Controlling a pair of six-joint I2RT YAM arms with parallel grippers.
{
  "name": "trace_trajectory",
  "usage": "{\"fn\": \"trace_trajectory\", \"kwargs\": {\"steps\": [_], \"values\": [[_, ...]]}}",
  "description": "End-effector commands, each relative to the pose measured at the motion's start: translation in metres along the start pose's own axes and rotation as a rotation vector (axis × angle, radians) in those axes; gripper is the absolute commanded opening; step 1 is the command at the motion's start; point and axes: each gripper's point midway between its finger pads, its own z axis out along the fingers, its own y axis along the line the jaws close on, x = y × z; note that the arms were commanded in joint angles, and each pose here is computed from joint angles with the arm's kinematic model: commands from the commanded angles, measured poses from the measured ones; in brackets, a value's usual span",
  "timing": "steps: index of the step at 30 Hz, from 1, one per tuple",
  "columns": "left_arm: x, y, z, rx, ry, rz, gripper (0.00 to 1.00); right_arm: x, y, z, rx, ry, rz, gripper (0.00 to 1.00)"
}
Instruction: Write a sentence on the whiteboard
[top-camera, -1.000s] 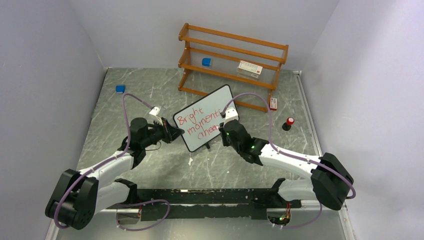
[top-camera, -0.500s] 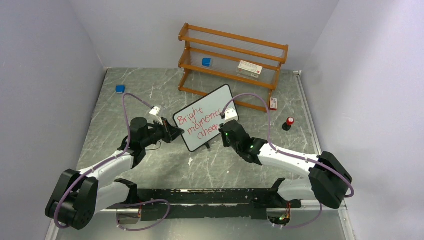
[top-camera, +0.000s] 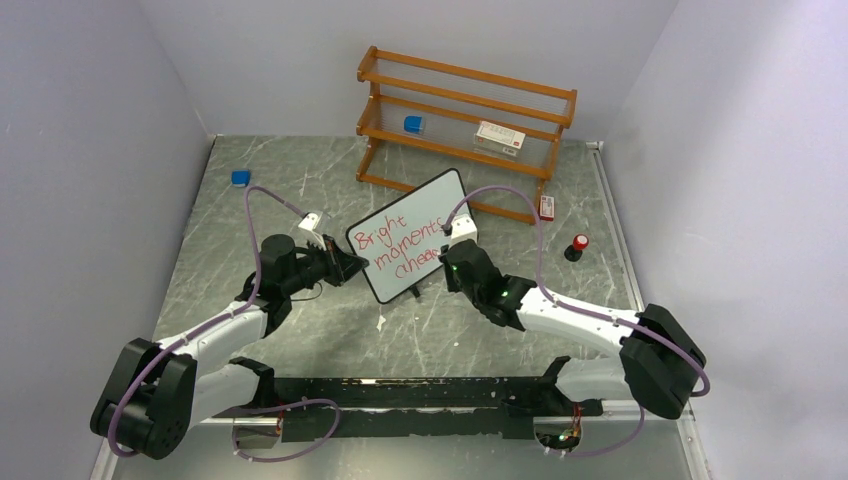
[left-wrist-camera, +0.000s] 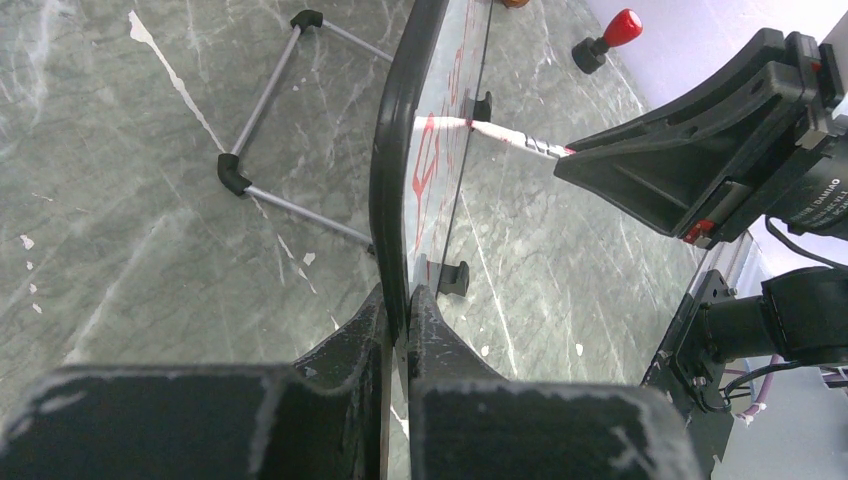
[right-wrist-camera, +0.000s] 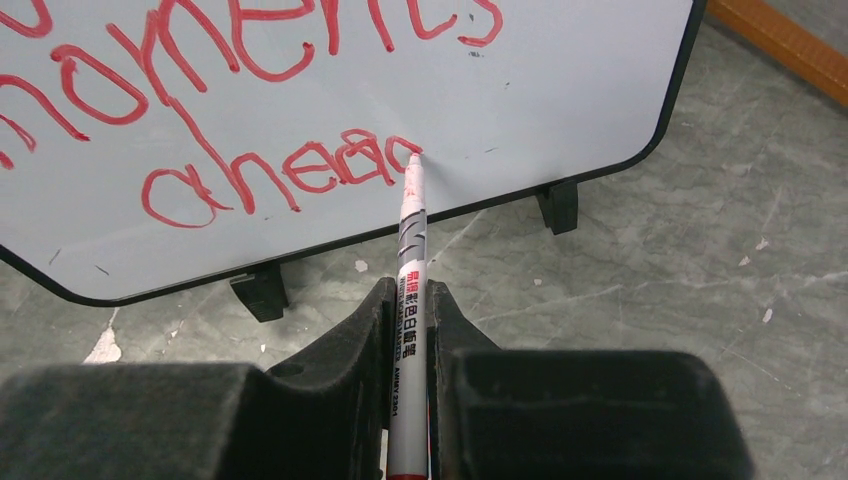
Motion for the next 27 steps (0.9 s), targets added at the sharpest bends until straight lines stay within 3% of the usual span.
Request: {"fn": "trace_trajectory", "kwargs": {"steps": [1,18,27], "values": [[0.004,0.017,0.000,-0.076,0.018,0.011,0.05,-0.029,-0.001,-0.006,0.002,-0.083,0.049,0.00],[0.004,0.015,0.000,-0.070,0.018,0.011,0.05,-0.049,0.002,0.001,0.007,-0.115,0.047,0.00],[0.004,0.016,0.000,-0.075,0.016,0.011,0.05,-0.039,0.003,0.006,0.005,-0.078,0.034,0.00]]}}
